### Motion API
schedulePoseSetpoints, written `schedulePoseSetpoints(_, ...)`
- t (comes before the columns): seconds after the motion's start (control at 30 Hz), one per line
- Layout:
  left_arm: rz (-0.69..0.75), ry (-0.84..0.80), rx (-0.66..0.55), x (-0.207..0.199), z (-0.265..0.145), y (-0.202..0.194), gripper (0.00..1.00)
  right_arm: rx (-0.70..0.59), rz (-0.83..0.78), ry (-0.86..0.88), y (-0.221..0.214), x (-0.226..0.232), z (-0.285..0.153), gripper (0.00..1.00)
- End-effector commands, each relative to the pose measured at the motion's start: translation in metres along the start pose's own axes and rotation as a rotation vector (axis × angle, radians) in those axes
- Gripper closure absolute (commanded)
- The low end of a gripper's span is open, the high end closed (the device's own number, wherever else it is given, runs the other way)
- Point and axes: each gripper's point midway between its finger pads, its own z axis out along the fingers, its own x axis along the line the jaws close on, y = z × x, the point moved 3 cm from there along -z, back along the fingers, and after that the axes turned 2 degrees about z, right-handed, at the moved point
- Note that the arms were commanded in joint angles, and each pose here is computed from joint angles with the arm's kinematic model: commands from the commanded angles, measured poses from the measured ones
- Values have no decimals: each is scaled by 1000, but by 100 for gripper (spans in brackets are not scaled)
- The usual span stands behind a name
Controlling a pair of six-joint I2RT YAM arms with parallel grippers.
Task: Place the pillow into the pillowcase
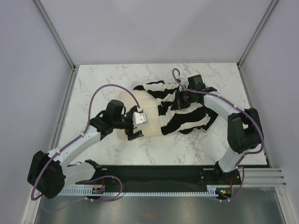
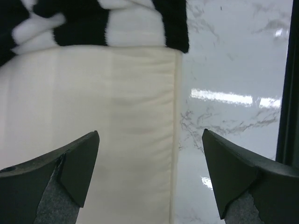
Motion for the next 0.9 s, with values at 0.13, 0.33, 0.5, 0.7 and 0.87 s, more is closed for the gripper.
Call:
schedulePoseSetpoints(0.13,439,117,234,10,54,-89,7,-71,-27,112,36,45,49,100)
schedulePoseSetpoints(0.33,288,182,285,34,82,-84,97,-124,-9,200,45,89,62,100)
schedulePoseSetpoints(0.5,126,145,202,29,105,-33,98,-235,81,346,67,143,52,100)
schedulePoseSetpoints(0.7,-51,133,199,20,102,-24,98,-323,-1,122,89,54,-17,48)
schedulePoseSetpoints(0.87,-113,101,229,7,95,-31,98,-301,-341,-425,90,-20,-92,38)
